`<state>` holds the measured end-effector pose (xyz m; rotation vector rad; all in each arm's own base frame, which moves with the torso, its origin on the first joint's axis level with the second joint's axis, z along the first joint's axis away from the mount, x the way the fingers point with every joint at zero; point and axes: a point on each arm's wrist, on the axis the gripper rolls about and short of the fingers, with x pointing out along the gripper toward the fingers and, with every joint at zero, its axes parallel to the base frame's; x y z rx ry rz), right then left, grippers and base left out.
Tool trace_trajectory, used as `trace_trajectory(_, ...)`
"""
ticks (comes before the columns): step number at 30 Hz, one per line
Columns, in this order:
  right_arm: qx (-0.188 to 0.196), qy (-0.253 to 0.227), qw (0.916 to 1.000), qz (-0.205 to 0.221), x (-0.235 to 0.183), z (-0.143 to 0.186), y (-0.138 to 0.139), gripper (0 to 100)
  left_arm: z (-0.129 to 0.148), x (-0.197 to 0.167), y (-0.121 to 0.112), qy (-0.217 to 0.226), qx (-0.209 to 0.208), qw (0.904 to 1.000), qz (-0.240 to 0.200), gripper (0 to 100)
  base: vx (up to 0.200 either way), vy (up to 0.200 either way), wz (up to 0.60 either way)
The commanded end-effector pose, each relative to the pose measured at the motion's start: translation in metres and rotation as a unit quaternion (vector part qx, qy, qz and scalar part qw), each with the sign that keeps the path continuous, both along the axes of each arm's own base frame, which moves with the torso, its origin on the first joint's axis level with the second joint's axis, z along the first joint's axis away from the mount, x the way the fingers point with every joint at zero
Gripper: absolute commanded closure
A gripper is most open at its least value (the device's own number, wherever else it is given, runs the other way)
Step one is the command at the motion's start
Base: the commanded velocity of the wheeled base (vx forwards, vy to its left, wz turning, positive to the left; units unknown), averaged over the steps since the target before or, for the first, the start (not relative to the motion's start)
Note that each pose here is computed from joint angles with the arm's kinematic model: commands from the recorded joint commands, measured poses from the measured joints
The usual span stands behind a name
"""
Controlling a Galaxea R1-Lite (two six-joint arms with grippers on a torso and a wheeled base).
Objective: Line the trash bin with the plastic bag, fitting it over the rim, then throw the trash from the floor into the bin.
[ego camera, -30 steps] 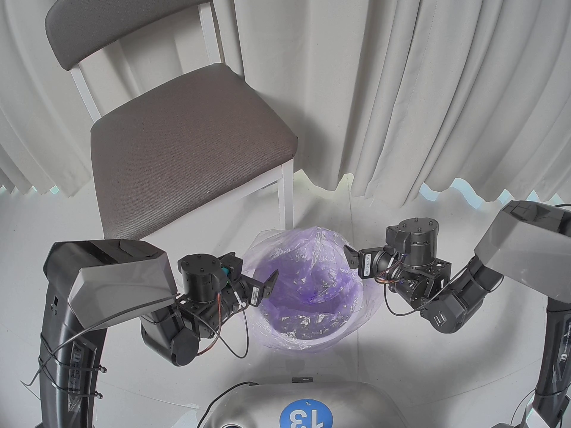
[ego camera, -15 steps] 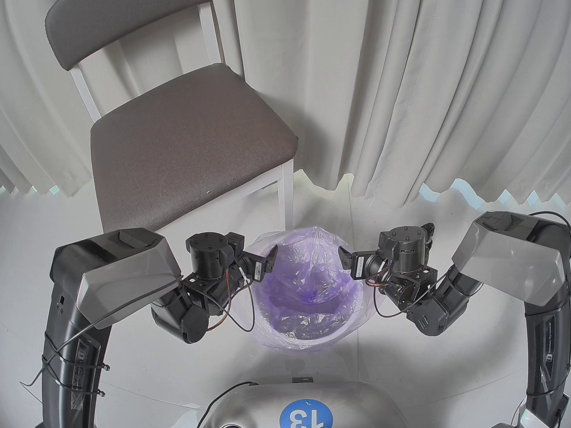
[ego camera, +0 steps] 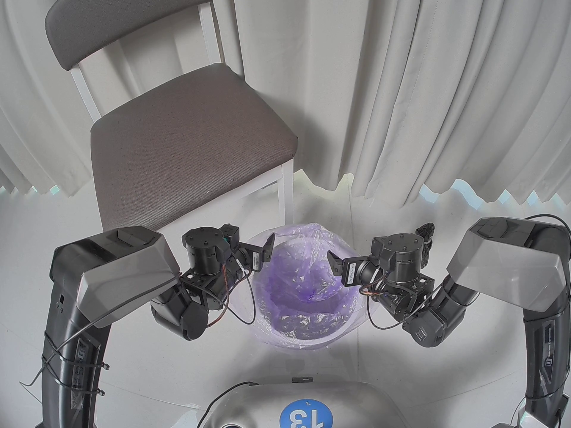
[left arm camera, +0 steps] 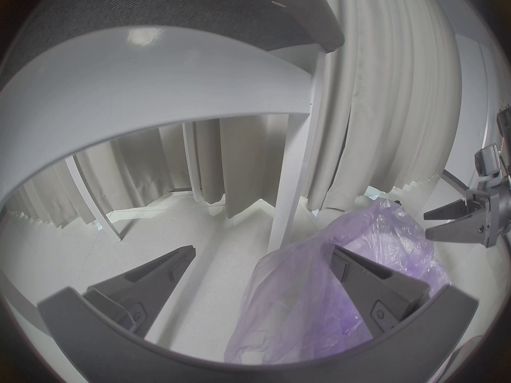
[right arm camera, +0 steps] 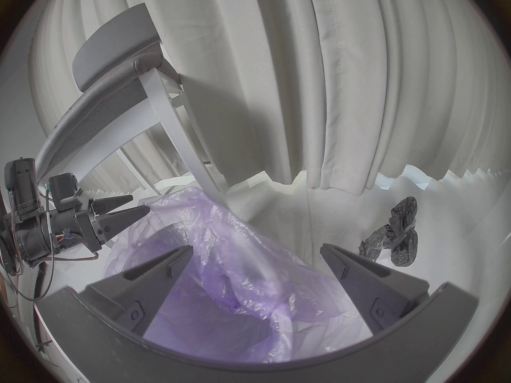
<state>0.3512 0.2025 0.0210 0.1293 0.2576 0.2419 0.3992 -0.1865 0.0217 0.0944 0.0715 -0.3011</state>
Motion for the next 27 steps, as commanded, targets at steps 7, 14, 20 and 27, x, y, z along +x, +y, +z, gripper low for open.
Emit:
trace_trajectory(7, 0.003, -0.007, 0.9997, -0.022, 0.020, -0.011, -0.007, 0, 0.003, 0.001, 0.002, -0.006, -0.004, 1.0000, 0.004, 0, 0.000, 0.000, 0.00)
trace_trajectory(14, -0.005, 0.005, 0.9988, -0.049, 0.037, -0.022, -0.032, 0, 0.004, 0.006, 0.005, -0.013, -0.018, 0.9997, 0.008, 0, 0.000, 0.000, 0.00)
trace_trajectory(20, 0.003, -0.008, 0.9983, -0.058, 0.046, -0.017, -0.037, 0, 0.003, 0.010, 0.003, -0.016, -0.027, 0.9995, 0.007, 0, 0.000, 0.000, 0.00)
trace_trajectory(27, 0.010, -0.017, 0.9980, -0.060, 0.054, -0.021, -0.034, 0, -0.011, 0.022, -0.002, -0.017, -0.025, 0.9995, 0.009, 0, 0.000, 0.000, 0.00)
